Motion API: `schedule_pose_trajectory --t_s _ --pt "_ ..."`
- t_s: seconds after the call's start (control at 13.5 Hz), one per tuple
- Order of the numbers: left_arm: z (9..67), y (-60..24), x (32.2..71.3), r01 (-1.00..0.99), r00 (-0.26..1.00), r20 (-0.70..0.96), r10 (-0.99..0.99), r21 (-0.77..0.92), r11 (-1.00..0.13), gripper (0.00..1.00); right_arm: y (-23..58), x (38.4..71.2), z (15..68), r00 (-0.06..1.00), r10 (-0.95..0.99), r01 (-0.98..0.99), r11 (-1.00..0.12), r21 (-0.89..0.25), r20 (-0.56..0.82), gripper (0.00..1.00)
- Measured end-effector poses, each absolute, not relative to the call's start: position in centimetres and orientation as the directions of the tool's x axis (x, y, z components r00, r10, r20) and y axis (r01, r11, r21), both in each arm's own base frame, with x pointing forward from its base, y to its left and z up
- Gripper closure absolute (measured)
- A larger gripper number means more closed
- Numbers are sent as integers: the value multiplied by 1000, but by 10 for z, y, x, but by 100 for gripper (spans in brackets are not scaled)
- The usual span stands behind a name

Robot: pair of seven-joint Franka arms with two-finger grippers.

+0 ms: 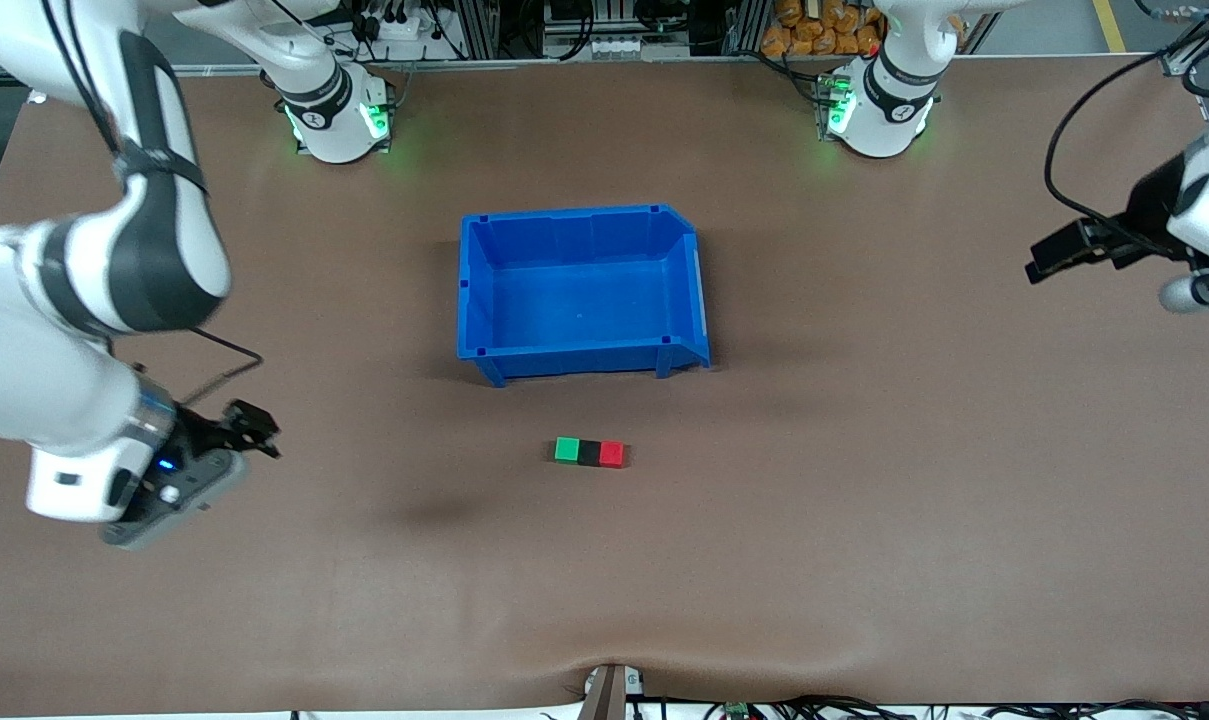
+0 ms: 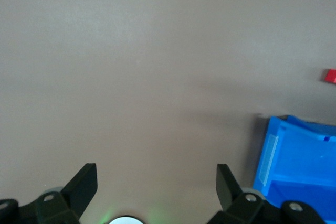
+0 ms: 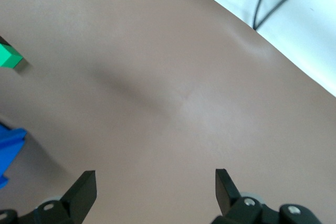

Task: Attach green and red cubes to black cube

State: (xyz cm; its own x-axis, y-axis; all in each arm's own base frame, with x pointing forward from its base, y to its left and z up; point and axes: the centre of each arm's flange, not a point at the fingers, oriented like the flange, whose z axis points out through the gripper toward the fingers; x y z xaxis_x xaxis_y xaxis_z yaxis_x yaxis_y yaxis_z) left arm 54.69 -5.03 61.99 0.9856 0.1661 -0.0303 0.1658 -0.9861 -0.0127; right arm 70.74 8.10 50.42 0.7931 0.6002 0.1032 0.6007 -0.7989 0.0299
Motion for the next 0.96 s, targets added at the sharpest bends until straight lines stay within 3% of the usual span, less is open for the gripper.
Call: schedule_pose_trajectory --t_s 0.45,0.96 --pt "611 -54 501 151 989 4 151 -29 -988 0 23 649 593 918 385 385 -923 12 101 0" --pt "626 -53 506 61 997 45 59 -45 -997 0 -39 564 638 997 76 75 -997 -28 -30 0"
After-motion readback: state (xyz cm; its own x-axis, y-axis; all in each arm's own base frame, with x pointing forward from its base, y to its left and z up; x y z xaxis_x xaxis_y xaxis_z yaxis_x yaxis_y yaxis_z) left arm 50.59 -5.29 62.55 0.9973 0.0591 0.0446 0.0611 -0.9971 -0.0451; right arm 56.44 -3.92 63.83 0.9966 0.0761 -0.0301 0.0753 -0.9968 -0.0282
